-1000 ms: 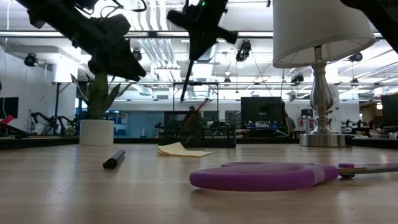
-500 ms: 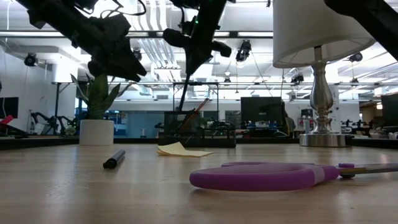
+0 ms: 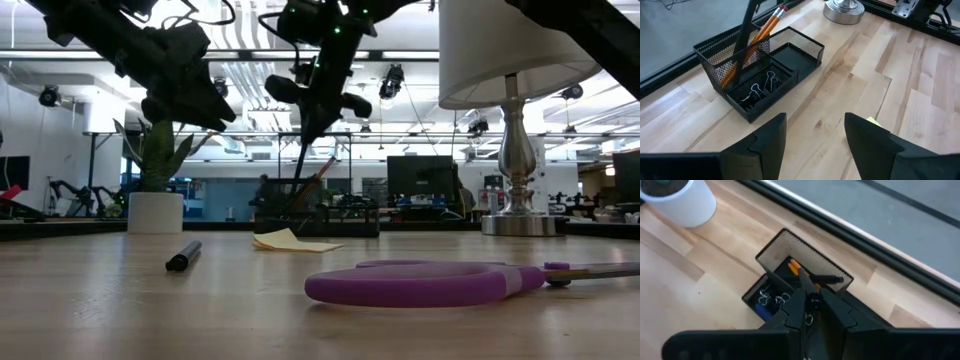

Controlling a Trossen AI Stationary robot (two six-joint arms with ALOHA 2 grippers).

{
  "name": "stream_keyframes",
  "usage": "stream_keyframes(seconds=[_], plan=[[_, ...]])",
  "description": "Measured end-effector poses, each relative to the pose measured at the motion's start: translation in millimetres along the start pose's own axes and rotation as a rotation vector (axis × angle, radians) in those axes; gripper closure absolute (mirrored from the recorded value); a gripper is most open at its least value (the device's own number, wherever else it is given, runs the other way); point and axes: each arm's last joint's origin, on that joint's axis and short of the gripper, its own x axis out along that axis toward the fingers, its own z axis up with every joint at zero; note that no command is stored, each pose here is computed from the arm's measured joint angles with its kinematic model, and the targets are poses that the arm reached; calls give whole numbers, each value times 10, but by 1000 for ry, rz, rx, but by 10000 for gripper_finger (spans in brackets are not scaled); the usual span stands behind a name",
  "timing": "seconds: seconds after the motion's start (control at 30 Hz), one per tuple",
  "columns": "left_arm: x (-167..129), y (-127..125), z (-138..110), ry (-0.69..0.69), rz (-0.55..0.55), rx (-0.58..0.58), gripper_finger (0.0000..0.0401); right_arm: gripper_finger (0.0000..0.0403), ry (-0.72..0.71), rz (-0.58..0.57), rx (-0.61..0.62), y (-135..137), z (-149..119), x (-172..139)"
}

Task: Pick and place office supplies into organizer
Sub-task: Put the left black pen into the black desk organizer, then put the black pen into the black desk organizer

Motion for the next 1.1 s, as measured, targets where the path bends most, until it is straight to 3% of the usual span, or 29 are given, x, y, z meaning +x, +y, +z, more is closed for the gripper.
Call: stream_keyframes(seconds=[0.13, 0.43, 0.63, 0.83, 1.0, 1.1], plan=[[0, 0, 0, 0, -1, 0, 216, 346, 17, 1, -7, -3, -28, 21], [1, 1, -5, 3, -2, 1, 216, 234, 19, 12, -1, 2, -26, 21], [1, -4, -38, 51, -47, -12, 216, 204, 51, 103, -46, 92, -64, -141], [7, -24, -111, 134, -161, -58, 216, 202, 225, 258, -265, 248, -282, -394], [3, -11, -174, 209, -188, -47, 216, 202, 387, 242, -626, 374, -708, -586], [1, -17, -227, 267, -255, -42, 216, 202, 407, 265, -738, 488, -912, -641]])
